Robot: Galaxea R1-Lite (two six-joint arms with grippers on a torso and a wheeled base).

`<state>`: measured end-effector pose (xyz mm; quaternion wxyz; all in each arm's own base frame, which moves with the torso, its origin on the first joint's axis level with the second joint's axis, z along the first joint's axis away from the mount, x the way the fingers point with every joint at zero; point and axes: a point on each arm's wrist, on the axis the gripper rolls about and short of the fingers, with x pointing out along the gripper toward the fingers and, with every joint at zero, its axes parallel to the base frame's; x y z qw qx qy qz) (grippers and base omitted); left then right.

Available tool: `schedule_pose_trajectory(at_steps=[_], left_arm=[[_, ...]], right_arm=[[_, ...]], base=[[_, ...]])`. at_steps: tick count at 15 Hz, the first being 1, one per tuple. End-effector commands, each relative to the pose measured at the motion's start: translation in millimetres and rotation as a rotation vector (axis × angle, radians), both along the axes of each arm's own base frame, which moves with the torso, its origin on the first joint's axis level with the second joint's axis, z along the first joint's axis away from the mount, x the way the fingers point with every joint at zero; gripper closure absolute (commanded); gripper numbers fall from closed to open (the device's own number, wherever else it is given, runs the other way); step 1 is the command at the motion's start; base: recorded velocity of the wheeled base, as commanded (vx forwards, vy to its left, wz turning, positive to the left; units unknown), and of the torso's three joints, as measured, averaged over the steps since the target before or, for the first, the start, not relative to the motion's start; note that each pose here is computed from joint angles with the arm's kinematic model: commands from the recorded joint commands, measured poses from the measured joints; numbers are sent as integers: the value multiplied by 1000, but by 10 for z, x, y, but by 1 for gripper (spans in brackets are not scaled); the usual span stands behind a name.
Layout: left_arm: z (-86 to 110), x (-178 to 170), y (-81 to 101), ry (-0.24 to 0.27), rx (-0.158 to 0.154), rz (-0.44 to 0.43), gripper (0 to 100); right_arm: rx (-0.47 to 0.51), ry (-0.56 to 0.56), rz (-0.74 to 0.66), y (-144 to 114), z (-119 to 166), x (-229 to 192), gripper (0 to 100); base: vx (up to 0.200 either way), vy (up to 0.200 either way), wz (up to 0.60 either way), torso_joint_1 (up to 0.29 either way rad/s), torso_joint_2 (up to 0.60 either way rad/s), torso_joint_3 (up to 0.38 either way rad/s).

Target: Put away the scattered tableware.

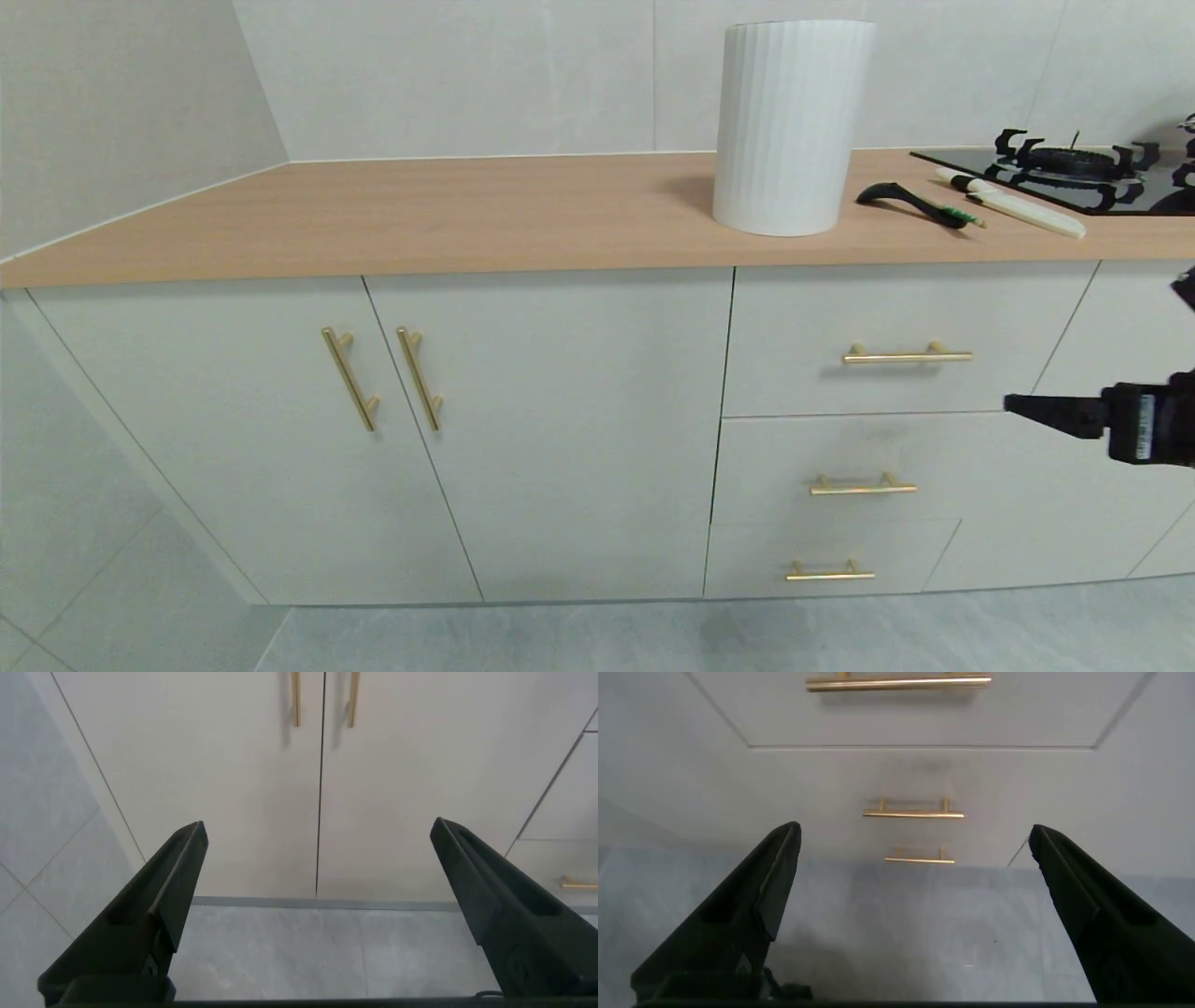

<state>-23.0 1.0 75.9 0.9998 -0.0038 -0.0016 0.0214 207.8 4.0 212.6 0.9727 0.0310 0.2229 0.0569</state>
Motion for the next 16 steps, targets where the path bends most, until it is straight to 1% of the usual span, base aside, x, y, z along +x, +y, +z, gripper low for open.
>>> schedule_pose_trajectory(at_steps=[1, 2, 3, 5, 7, 10, 12, 16], left_arm=[[0, 1, 0, 1, 0, 0, 0], [0, 1, 0, 1, 0, 0, 0], [0, 1, 0, 1, 0, 0, 0], [0, 1, 0, 1, 0, 0, 0], [0, 1, 0, 1, 0, 0, 0], [0, 1, 0, 1, 0, 0, 0], [0, 1, 0, 1, 0, 0, 0], [0, 1, 0, 1, 0, 0, 0]], right_arm=[[-10, 206, 7, 8, -606, 724, 0], [-11, 218, 10, 13, -686, 801, 0], [-14, 265, 8, 10, -956, 1008, 0], [-35, 305, -15, 9, -1318, 1222, 0], [-64, 301, -55, 0, -1584, 1362, 0], [-96, 242, -81, 45, -1835, 1519, 0], [-123, 227, -104, 65, -1998, 1580, 0], [-138, 174, -107, 164, -2205, 1661, 0]], base=[[0, 0, 0, 0, 0, 0], [0, 0, 0, 0, 0, 0], [0, 0, 0, 0, 0, 0], [0, 0, 0, 0, 0, 0], [0, 0, 0, 0, 0, 0], [0, 0, 0, 0, 0, 0], [0, 0, 0, 0, 0, 0], [0, 0, 0, 0, 0, 0]])
